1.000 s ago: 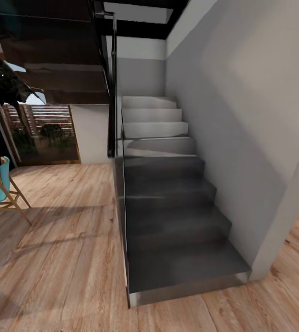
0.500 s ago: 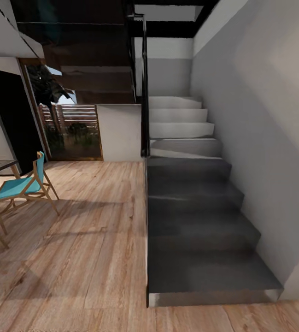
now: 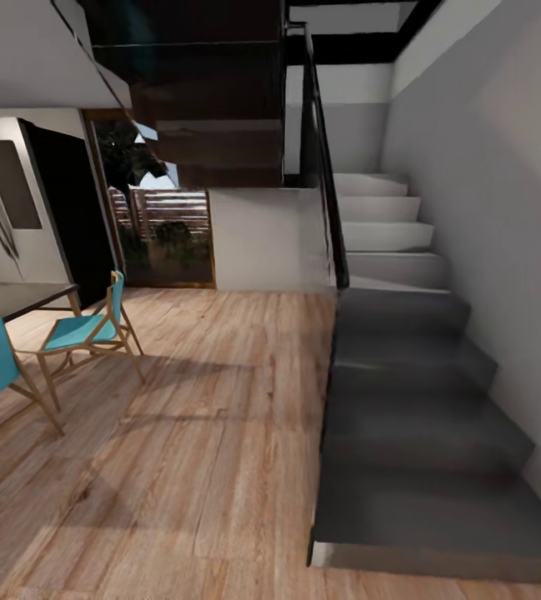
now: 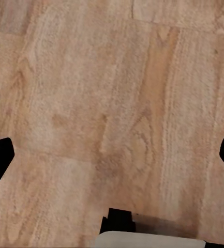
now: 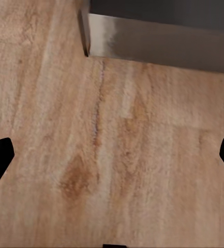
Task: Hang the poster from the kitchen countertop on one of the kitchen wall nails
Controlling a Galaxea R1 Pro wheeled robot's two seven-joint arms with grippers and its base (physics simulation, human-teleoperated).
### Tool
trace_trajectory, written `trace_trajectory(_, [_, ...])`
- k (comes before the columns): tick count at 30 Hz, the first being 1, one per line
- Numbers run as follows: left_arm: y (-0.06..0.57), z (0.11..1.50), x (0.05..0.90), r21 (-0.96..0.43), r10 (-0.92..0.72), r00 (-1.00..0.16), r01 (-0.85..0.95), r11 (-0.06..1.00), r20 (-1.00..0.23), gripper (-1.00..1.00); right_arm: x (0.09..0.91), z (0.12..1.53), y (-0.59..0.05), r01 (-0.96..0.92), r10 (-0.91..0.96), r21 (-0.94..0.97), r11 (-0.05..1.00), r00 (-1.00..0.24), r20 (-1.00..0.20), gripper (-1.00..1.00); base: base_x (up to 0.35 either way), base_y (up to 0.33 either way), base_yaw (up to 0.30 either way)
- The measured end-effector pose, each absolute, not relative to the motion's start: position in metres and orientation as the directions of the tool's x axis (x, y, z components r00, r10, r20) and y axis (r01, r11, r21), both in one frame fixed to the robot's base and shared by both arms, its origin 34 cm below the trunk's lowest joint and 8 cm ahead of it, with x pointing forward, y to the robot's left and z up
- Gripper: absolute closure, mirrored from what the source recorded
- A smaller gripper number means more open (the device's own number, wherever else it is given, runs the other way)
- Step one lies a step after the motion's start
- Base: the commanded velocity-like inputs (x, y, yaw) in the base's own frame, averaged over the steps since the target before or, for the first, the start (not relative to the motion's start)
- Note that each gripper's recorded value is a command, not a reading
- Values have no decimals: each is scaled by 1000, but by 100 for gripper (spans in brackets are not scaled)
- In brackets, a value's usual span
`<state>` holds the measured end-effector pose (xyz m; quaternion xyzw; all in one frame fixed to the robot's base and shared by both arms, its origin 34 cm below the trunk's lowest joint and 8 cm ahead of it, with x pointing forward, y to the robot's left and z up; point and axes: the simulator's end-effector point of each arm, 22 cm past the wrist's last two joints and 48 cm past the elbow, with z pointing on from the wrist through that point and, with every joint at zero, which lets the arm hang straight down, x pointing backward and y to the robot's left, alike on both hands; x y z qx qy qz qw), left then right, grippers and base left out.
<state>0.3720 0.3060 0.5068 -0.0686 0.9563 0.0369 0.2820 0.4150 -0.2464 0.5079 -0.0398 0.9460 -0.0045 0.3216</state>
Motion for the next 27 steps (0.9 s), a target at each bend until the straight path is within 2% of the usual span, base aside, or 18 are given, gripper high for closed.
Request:
trace_trajectory(5, [306, 507, 372, 32, -110, -832, -151, 988, -544, -100, 415, 508, -247, -71, -78, -35, 997, -790, -608, -100, 52, 218, 276])
trace_trajectory(13, [306, 507, 372, 31, -112, -831, -153, 988, -544, -100, 416, 508, -245, -74, -80, -35, 997, -789, -609, -100, 6, 54, 281])
trace_trajectory(20, [307, 506, 372, 32, -113, -832, -156, 987, -543, -100, 415, 508, -245, -77, -83, -36, 996, -790, -607, -100, 1, 237, 277])
trace_trajectory(27, [307, 506, 371, 32, -113, -832, -156, 987, -543, -100, 414, 507, -246, -83, -88, -36, 996, -792, -604, -100, 0, 288, 84])
